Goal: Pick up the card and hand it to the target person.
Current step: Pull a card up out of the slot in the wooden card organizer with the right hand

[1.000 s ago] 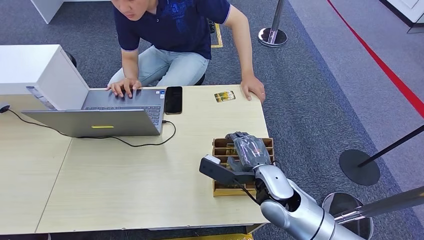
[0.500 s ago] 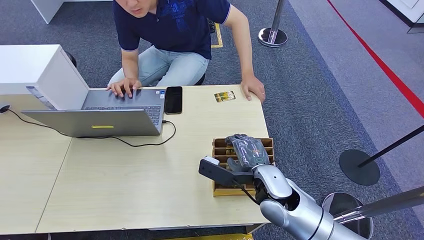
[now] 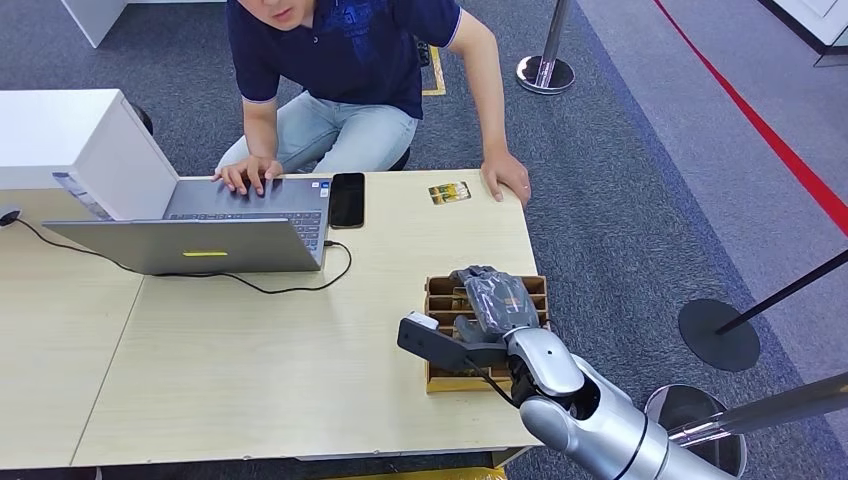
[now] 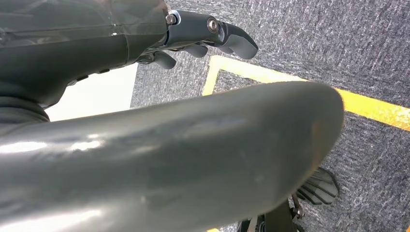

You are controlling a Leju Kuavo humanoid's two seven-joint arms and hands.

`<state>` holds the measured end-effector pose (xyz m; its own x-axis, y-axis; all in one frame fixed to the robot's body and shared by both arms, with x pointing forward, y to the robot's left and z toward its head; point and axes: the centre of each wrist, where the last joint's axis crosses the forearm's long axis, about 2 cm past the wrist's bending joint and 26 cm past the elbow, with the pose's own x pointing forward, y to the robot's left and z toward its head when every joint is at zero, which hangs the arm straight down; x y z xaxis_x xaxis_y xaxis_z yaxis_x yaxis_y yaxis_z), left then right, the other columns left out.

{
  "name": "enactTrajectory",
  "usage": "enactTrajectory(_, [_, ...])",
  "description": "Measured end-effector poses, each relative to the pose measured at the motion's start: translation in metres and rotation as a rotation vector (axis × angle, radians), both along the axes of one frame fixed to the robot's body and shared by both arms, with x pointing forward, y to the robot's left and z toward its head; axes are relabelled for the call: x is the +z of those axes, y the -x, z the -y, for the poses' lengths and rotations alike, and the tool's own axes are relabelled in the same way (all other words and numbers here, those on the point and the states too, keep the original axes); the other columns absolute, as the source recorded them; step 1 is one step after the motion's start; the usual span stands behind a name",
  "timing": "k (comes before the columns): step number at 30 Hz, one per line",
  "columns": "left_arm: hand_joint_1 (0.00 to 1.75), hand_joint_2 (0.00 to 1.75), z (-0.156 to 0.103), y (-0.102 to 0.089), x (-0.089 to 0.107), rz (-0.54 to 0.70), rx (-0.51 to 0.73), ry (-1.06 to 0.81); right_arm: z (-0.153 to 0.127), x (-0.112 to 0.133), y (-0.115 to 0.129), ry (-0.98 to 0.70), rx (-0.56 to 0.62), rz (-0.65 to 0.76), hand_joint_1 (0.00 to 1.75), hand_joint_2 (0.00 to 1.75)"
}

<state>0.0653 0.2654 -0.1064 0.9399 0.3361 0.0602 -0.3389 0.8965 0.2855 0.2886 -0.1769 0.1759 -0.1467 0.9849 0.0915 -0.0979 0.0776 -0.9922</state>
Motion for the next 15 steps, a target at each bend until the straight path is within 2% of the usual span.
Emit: enactTrajectory(15, [0.0, 0.0, 0.004, 0.0, 0.0, -0.002, 0.007, 0.008, 0.013, 0.006, -0.006, 0.055, -0.039, 0.011, 0.81, 1.75])
